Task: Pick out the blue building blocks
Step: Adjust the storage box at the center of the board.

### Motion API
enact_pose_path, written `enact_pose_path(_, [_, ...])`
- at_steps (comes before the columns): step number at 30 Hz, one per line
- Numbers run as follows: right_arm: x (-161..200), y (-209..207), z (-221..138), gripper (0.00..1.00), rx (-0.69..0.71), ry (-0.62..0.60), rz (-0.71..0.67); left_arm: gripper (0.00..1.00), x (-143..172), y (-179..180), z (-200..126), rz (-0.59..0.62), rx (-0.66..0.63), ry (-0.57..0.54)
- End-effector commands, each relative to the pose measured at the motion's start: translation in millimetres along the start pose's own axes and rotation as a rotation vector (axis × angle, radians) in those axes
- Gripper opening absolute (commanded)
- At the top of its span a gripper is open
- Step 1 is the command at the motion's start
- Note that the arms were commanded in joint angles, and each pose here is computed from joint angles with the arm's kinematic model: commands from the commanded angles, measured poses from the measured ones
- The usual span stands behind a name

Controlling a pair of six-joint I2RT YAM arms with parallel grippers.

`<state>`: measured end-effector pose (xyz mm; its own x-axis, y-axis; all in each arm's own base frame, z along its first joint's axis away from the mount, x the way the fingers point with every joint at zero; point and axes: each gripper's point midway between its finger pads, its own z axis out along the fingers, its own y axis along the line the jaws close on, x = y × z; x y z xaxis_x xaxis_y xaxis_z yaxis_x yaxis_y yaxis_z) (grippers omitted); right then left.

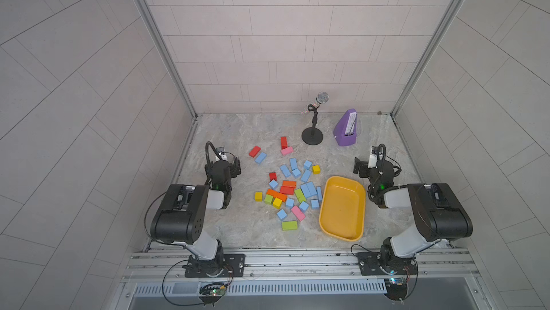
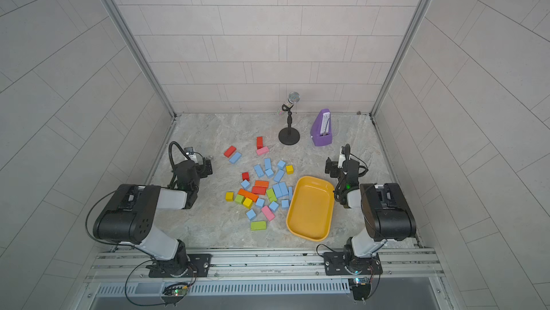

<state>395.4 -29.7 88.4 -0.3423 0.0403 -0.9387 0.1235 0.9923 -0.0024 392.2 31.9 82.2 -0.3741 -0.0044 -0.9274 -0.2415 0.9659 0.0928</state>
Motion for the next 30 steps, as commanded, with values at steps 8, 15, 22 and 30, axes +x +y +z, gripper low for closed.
enact_pose_path(8, [-1, -1, -1, 0.99, 0.009, -0.009, -0.020, 1.00, -7, -1, 1, 0.000, 0.006, -0.021])
enact_pose_path(15, [-1, 0, -1, 1.00, 0.007, -0.009, -0.020, 1.00, -6, -1, 1, 0.001, 0.005, -0.020])
enact_pose_path(22, [-2, 0, -1, 0.99, 0.007, -0.011, -0.020, 1.00, -7, -3, 1, 0.005, 0.021, -0.020])
enact_pose_path(30, [-6, -12, -5, 0.99, 0.074, -0.032, 0.010, 1.00, -7, -7, 0, 0.010, 0.042, -0.021])
